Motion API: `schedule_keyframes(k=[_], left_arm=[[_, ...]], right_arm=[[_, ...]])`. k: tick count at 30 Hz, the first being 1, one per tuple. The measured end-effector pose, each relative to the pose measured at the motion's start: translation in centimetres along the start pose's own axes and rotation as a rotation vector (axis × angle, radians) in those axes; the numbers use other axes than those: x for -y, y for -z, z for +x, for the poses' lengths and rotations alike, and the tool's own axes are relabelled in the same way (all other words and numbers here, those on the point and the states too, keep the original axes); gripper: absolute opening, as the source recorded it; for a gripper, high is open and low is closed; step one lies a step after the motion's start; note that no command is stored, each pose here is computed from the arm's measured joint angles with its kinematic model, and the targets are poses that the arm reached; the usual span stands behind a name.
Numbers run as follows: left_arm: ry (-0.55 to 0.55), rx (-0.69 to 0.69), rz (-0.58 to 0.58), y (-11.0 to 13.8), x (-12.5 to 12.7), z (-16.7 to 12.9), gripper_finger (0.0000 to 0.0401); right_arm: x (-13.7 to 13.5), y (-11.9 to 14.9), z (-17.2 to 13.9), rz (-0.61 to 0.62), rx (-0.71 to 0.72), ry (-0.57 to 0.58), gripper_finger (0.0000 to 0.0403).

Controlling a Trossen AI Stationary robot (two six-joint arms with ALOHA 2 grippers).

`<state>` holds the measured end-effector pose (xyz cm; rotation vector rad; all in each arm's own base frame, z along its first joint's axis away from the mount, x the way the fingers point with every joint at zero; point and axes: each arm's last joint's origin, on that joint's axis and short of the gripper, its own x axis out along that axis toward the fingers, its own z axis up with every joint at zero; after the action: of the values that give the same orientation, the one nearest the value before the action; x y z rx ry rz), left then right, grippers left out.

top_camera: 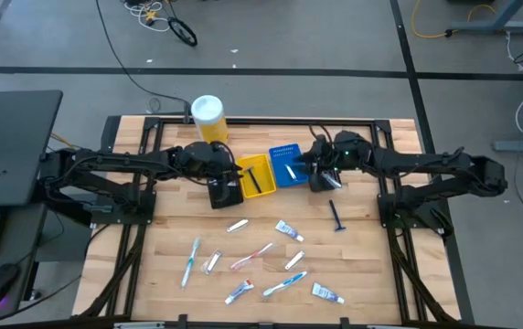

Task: Pick & Place Travel size toiletries
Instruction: Put the white toothpaste into the left black basket

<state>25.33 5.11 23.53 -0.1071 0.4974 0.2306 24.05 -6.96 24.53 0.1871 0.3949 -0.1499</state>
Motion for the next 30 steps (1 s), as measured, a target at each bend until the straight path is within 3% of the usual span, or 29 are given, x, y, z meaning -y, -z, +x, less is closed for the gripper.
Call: schedule_keyframes(k=[3, 10, 20, 30], left_arm=[[0.014, -0.001, -0.038, 0.0, 0.0, 0.0, 0.0124], [0.194, -0.031, -0.085, 0.3, 1.1, 0.0, 0.0124], [0.235, -0.038, -0.061, 0.4, 2.5, -0.2, 0.0124], [0.252, -0.043, -0.068, 0.5, 3.0, -0.2, 0.0124]], right_arm=[[-0.5, 0.6, 0.3, 0.019, -0.053, -0.016, 0.0135], [-3.3, 2.1, 2.5, -0.016, -0.124, -0.223, 0.0147], [-5.6, 4.0, 5.2, -0.066, -0.159, -0.288, 0.0213], [-9.2, 5.9, 4.5, -0.073, -0.304, -0.378, 0.0218]])
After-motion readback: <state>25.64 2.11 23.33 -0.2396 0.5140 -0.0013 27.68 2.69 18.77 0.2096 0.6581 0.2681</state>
